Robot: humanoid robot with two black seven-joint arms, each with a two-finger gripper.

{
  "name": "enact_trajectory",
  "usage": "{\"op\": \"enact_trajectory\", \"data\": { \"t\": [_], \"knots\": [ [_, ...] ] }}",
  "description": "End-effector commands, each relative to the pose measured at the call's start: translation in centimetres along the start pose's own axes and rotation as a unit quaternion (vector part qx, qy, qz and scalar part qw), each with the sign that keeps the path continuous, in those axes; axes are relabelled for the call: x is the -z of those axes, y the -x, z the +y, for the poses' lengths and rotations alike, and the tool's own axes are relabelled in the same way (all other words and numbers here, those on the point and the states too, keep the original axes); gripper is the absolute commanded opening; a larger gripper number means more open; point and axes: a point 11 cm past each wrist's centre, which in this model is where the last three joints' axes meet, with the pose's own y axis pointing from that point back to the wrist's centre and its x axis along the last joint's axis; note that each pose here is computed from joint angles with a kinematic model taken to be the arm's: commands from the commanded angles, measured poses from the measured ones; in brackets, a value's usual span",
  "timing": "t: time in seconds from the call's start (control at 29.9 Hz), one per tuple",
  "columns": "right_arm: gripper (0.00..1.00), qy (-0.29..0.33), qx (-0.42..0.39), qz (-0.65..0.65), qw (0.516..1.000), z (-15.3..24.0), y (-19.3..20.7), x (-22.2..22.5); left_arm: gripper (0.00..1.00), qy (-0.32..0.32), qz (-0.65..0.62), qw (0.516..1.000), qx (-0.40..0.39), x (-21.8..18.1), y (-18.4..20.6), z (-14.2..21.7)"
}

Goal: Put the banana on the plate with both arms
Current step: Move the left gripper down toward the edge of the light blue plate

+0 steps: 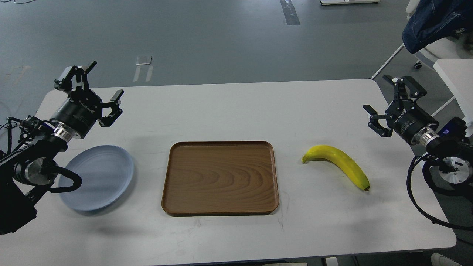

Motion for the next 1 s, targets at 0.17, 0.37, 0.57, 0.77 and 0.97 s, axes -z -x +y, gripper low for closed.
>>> {"op": "enact_trajectory", "data": {
  "t": [0.17,0.37,0.57,0.77,0.97],
  "knots": [
    [1.0,0.0,0.0,-0.001,1.0,0.0,0.0,-0.1,1.0,0.001,-0.004,1.0,0.0,-0.2,-0.1,0.0],
    [1.0,0.003,0.0,0.0,1.0,0.1,0.0,-0.2,1.0,0.003,-0.019,1.0,0.005,-1.2,0.0,-0.6],
    [1.0,0.003,-0.001,0.0,1.0,0.1,-0.1,-0.2,1.0,0.0,-0.051,0.999,0.009,-1.9,-0.4,-0.7],
    [1.0,0.003,-0.001,0.001,1.0,0.2,-0.1,-0.2,1.0,-0.053,-0.184,0.977,0.098,-2.3,2.3,-1.2],
    [1.0,0.003,-0.001,0.001,1.0,0.2,-0.1,-0.2,1.0,-0.111,-0.373,0.89,0.236,-4.1,6.6,0.1]
  ]
}}
